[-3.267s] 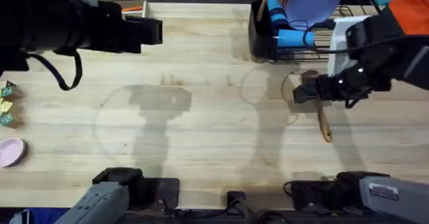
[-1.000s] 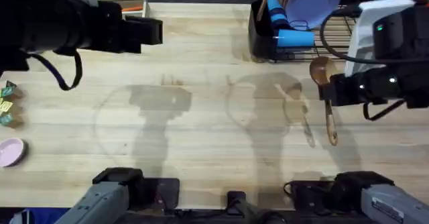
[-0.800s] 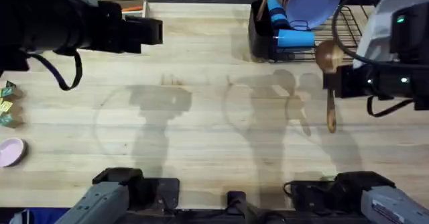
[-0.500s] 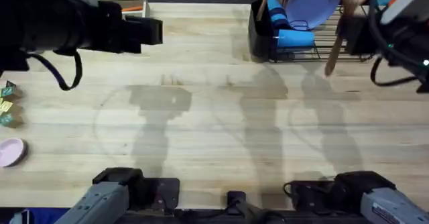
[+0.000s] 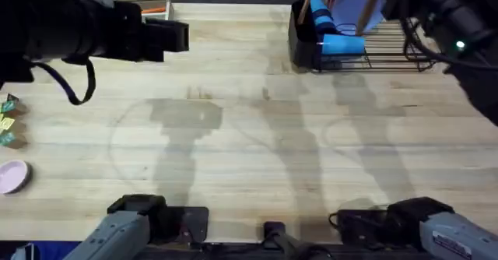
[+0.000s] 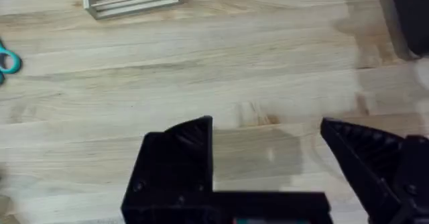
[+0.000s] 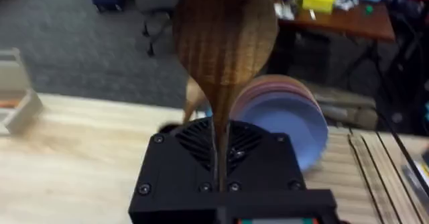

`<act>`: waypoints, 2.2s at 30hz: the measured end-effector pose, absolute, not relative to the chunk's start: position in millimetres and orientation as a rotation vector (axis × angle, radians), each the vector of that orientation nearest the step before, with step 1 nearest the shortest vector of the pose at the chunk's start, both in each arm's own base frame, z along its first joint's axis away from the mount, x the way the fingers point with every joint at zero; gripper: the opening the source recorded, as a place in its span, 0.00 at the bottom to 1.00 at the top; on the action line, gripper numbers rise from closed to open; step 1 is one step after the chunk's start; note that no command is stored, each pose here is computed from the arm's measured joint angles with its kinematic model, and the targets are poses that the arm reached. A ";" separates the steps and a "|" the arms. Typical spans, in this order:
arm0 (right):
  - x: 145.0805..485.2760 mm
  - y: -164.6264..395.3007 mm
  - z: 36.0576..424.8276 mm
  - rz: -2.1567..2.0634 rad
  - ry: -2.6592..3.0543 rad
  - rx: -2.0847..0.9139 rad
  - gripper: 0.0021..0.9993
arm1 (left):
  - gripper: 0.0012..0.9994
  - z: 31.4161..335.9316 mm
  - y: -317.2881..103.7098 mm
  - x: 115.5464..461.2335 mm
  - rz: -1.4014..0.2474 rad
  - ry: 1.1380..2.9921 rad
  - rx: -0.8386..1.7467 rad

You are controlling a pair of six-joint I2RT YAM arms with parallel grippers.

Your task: Pick up the spoon on the table one by one and put them onto the rack

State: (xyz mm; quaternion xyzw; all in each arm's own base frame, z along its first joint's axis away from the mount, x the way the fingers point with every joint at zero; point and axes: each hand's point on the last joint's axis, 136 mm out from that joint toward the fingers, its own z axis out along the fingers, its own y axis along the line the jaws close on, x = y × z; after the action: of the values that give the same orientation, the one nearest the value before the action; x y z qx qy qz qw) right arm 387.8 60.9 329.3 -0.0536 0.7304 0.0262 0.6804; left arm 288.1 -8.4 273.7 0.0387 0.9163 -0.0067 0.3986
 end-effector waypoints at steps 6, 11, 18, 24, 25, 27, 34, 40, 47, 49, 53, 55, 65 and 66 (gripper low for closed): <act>400.6 92.1 335.8 0.119 1.567 -0.165 0.03 | 0.99 273.8 -8.4 288.1 -0.017 2.319 0.098; 409.0 112.3 331.9 0.161 1.543 -0.188 0.03 | 0.99 273.8 -8.4 288.2 -0.017 2.319 0.098; 420.6 122.2 317.5 0.187 1.558 -0.185 0.03 | 0.99 273.7 -8.4 288.1 -0.017 2.319 0.098; 430.5 125.4 302.6 0.201 1.584 -0.172 0.03 | 0.99 273.8 -8.4 288.2 -0.017 2.319 0.098; 432.1 125.9 299.3 0.205 1.591 -0.168 0.03 | 0.99 273.7 -8.4 288.2 -0.017 2.319 0.098; 435.4 127.0 292.9 0.210 1.603 -0.164 0.03 | 0.99 273.7 -8.4 288.2 -0.017 2.319 0.098; 444.4 131.7 280.9 0.222 1.610 -0.157 0.03 | 0.99 274.7 -8.4 289.0 -0.017 2.314 0.098; 448.1 133.0 269.8 0.218 1.635 -0.161 0.03 | 0.99 275.1 -8.4 289.5 -0.017 2.312 0.098; 453.8 135.8 239.2 0.210 1.717 -0.172 0.03 | 0.99 275.2 -8.4 289.4 -0.016 2.311 0.098; 457.0 137.8 220.0 0.204 1.764 -0.182 0.03 | 0.99 275.1 -8.4 289.5 -0.016 2.312 0.098; 457.5 138.3 207.2 0.198 1.801 -0.188 0.03 | 0.99 275.2 -8.4 289.4 -0.016 2.311 0.098; 455.5 137.7 198.9 0.193 1.835 -0.193 0.03 | 0.99 275.1 -8.4 289.5 -0.017 2.312 0.098; 449.4 135.6 179.1 0.178 1.919 -0.207 0.03 | 0.99 275.1 -8.4 289.5 -0.016 2.312 0.098; 449.4 135.6 179.2 0.178 1.919 -0.207 0.03 | 0.99 275.0 -8.4 289.5 -0.017 2.312 0.098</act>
State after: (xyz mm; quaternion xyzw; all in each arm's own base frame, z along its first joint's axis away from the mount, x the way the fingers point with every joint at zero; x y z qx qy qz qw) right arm 449.4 135.6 179.2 -0.0879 0.8161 0.0756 0.5662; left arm 289.5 -8.4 275.0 0.0387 0.9148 -0.0065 0.4020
